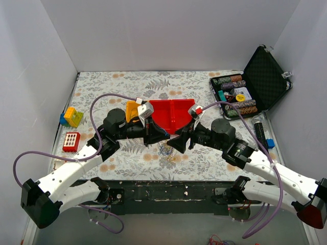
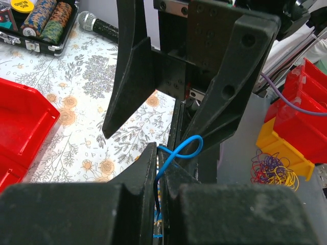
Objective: Untangle the cables
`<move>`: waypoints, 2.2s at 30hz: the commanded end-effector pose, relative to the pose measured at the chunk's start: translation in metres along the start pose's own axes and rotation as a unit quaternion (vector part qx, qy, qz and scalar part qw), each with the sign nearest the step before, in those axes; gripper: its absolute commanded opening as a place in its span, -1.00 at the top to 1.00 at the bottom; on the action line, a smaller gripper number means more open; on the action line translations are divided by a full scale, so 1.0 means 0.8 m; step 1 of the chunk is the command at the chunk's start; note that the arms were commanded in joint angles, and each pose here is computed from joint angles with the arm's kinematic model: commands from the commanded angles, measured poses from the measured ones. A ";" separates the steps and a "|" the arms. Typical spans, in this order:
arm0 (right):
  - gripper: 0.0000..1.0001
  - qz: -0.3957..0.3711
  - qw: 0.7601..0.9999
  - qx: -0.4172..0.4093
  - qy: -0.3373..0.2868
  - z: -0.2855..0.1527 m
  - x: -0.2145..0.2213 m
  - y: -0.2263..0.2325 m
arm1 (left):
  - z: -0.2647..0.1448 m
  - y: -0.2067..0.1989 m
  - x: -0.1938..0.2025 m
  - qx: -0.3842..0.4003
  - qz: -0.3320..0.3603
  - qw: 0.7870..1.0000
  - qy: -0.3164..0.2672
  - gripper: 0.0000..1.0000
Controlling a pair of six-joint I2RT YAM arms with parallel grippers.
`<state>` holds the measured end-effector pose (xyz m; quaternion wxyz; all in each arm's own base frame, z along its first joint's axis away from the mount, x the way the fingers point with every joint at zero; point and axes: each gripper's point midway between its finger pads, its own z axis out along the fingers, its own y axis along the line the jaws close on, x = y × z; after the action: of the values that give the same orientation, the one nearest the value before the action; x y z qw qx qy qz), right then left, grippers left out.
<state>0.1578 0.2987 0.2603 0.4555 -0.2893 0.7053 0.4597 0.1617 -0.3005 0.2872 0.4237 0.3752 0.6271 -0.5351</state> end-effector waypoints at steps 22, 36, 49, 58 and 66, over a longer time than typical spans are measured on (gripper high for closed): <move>0.01 0.046 0.995 0.088 0.002 0.050 0.100 -0.040 | -0.020 -0.046 -0.143 0.032 -0.005 0.993 -0.114 1.00; 0.01 0.090 0.985 0.108 0.103 0.034 0.218 -0.060 | -0.059 -0.112 -0.281 0.050 0.086 0.977 -0.189 1.00; -0.02 0.093 0.981 0.119 0.125 0.015 0.240 -0.061 | -0.096 -0.008 -0.329 -0.211 0.130 0.936 -0.250 1.00; -0.01 0.090 0.982 0.120 0.114 0.004 0.231 -0.060 | -0.101 0.122 -0.196 -0.343 0.135 0.915 -0.163 1.00; 0.00 0.095 0.982 0.120 0.109 -0.001 0.230 -0.060 | -0.116 0.184 -0.169 -0.375 0.127 0.906 -0.148 1.00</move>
<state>0.1205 0.2811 0.0727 0.3563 -0.2188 0.8273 0.3751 0.3211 -0.2033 0.3476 0.6473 0.1866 0.6885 -0.2686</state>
